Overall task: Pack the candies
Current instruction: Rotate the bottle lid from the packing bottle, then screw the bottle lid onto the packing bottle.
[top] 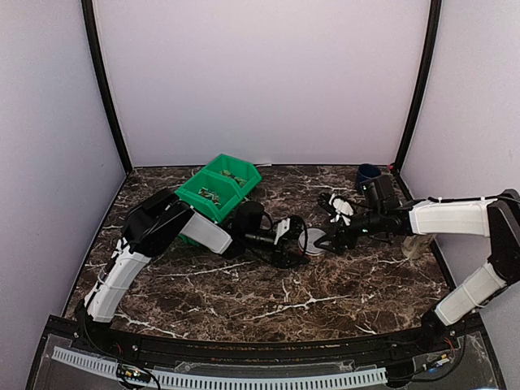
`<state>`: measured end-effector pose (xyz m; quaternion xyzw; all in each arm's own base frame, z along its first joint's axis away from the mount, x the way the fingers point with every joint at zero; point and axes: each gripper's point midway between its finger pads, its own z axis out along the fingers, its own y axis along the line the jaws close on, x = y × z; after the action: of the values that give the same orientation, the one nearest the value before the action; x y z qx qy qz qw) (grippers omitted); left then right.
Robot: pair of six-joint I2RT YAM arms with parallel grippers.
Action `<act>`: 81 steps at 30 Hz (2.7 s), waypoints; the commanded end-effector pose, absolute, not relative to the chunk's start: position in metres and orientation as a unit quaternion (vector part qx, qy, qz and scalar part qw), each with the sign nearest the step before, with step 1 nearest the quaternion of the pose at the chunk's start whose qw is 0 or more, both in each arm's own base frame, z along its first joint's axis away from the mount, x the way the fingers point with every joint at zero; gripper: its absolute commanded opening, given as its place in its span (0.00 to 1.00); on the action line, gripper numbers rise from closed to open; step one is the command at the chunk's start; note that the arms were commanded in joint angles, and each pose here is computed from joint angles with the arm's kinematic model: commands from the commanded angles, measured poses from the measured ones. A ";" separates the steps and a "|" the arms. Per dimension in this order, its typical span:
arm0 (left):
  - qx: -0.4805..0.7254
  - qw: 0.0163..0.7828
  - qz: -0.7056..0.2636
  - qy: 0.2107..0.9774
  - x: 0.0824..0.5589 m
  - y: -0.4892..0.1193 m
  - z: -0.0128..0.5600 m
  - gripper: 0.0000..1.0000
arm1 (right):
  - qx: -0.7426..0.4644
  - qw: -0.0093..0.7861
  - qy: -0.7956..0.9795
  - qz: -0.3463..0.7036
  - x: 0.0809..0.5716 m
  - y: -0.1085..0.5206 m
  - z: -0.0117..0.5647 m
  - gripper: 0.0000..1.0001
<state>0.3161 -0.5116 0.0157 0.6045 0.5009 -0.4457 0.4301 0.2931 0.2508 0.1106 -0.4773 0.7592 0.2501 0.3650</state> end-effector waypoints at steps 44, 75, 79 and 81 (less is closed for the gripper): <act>0.639 0.219 -0.406 0.615 0.256 -0.436 -0.165 0.86 | -0.538 0.319 0.746 0.230 0.285 0.274 0.088 0.91; 0.630 0.231 -0.384 0.635 0.267 -0.437 -0.170 0.84 | -0.467 0.311 0.804 0.198 0.298 0.271 0.080 0.77; 0.629 0.231 -0.383 0.636 0.267 -0.437 -0.170 0.84 | -0.430 0.309 0.830 0.176 0.299 0.267 0.069 0.74; 0.628 0.235 -0.371 0.643 0.271 -0.437 -0.172 0.84 | -0.408 0.316 0.841 0.165 0.300 0.265 0.068 0.74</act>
<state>0.3166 -0.5124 0.0119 0.6061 0.5068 -0.4585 0.4069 0.2991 0.2690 0.0801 -0.4658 0.8055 0.1856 0.3160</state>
